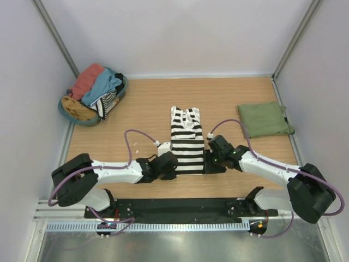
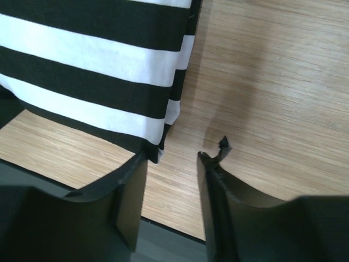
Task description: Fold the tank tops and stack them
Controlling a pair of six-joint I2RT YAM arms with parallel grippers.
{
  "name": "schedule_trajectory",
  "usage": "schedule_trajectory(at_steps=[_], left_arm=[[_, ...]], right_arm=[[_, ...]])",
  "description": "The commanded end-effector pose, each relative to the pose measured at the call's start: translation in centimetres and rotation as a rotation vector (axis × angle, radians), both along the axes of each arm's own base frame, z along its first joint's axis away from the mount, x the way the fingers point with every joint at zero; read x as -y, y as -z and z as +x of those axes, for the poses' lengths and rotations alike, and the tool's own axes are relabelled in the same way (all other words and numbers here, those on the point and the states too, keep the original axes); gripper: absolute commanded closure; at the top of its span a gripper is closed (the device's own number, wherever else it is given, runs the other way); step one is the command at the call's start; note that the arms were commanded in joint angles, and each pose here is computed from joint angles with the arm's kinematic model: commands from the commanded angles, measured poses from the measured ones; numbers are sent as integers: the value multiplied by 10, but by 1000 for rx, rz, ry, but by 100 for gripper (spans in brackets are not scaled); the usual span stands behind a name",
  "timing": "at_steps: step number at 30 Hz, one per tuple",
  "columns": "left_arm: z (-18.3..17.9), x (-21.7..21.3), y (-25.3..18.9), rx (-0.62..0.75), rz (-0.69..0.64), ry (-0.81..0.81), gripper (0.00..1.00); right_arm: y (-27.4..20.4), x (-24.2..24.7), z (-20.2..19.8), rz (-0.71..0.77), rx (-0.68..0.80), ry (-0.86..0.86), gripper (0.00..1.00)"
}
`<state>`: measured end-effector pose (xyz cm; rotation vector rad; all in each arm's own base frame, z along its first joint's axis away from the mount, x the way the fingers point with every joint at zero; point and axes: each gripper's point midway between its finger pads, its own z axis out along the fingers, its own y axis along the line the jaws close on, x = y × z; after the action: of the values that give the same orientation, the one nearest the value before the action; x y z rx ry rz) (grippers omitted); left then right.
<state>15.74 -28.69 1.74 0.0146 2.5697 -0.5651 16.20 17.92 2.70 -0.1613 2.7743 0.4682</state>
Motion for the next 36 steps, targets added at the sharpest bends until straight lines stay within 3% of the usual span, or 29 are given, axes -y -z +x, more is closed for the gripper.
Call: schedule_trajectory(at_steps=[1, 6, 7, 10, 16, 24, 36], left_arm=[[-7, -13, 6, -21, 64, 2, 100], [-8, -12, 6, -27, 63, 4, 100], [-8, -10, 4, -27, 55, 4, 100], [-8, -6, -2, -37, 57, 20, 100], [-8, -8, -21, -35, 80, 27, 100], [16, -6, -90, 64, 155, 54, 100], [99, -5, -159, 109, 89, -11, 99]], right_arm=[[-1, -15, 5, 56, 6, -7, 54], [-2, -30, 2, 113, -20, -48, 70], [-4, -31, 2, 118, -17, -58, 82], [-13, -34, 1, 137, -15, -71, 99], [-41, -28, 6, 131, 41, -54, 99], [-95, -25, 33, 87, 173, -39, 99], [-148, -39, 107, 32, 292, -11, 99]])
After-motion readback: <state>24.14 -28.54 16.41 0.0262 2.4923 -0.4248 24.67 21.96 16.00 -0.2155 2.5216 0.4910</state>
